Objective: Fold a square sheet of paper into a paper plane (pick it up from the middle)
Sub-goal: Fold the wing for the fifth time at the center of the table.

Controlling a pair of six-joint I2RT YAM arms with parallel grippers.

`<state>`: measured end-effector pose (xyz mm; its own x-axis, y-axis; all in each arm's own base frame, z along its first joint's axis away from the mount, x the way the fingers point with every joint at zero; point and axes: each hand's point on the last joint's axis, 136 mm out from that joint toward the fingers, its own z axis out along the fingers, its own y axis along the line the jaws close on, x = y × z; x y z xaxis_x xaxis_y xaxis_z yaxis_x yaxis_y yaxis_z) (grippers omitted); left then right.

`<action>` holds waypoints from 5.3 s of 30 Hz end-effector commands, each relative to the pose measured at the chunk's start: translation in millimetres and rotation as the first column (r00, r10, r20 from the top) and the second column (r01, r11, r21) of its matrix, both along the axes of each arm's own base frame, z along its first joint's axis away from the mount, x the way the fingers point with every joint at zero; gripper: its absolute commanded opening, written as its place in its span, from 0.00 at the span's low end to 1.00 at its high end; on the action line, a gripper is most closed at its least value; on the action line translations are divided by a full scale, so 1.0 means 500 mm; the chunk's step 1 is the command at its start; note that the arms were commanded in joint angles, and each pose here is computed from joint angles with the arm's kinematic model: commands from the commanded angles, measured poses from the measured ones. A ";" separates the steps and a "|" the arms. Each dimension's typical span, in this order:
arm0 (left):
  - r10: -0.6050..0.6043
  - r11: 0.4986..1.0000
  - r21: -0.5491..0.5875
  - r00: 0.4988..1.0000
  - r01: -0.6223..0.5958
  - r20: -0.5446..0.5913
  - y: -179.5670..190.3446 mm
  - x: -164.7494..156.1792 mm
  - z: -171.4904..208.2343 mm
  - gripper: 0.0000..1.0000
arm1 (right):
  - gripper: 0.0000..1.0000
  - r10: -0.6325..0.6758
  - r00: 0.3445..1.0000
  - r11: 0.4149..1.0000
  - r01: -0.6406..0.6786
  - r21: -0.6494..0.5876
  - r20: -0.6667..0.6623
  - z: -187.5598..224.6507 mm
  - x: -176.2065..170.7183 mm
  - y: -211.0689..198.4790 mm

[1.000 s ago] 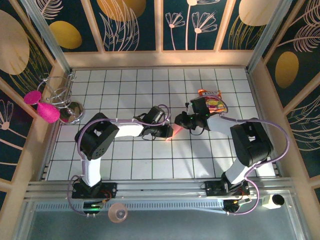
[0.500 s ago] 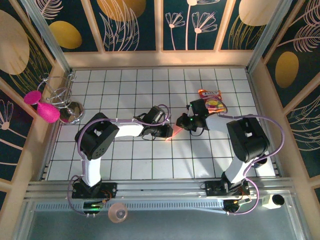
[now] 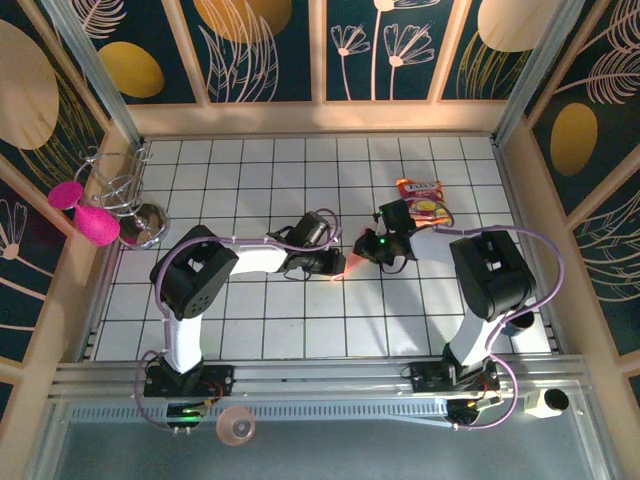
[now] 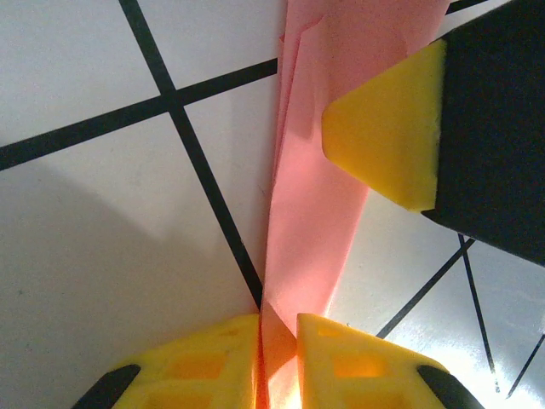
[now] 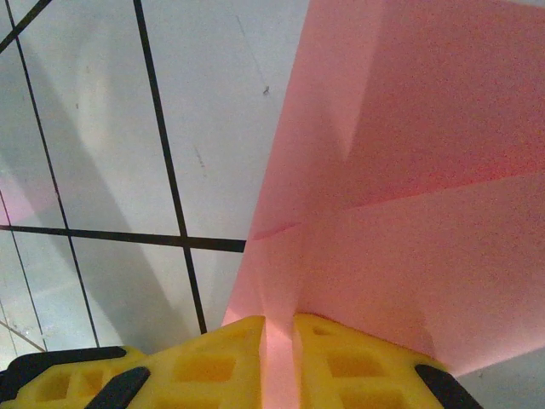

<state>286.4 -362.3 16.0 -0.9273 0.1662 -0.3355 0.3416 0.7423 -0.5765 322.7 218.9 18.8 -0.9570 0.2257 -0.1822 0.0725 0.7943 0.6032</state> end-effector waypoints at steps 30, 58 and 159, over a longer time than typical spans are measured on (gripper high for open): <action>0.029 0.999 -0.045 0.998 -0.027 0.052 -0.012 0.026 0.081 0.12 | 0.13 0.145 0.988 0.988 -0.142 0.054 -0.049 -0.046 -0.014 0.054; 0.052 0.992 0.119 0.996 -0.042 -0.074 0.033 -0.004 -0.021 0.02 | 0.10 0.156 0.986 0.988 -0.155 0.027 -0.055 -0.060 -0.012 0.048; 0.132 0.970 0.216 0.985 -0.107 -0.107 0.105 -0.042 -0.054 0.00 | 0.07 0.073 0.996 0.993 -0.068 -0.098 0.053 -0.010 0.102 -0.014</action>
<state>286.9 -333.6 13.8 -0.9521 0.0947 -0.2908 0.2351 0.8346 -0.4981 368.3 222.6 20.3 -0.9589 0.1409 -0.2463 -0.0243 0.8242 0.5658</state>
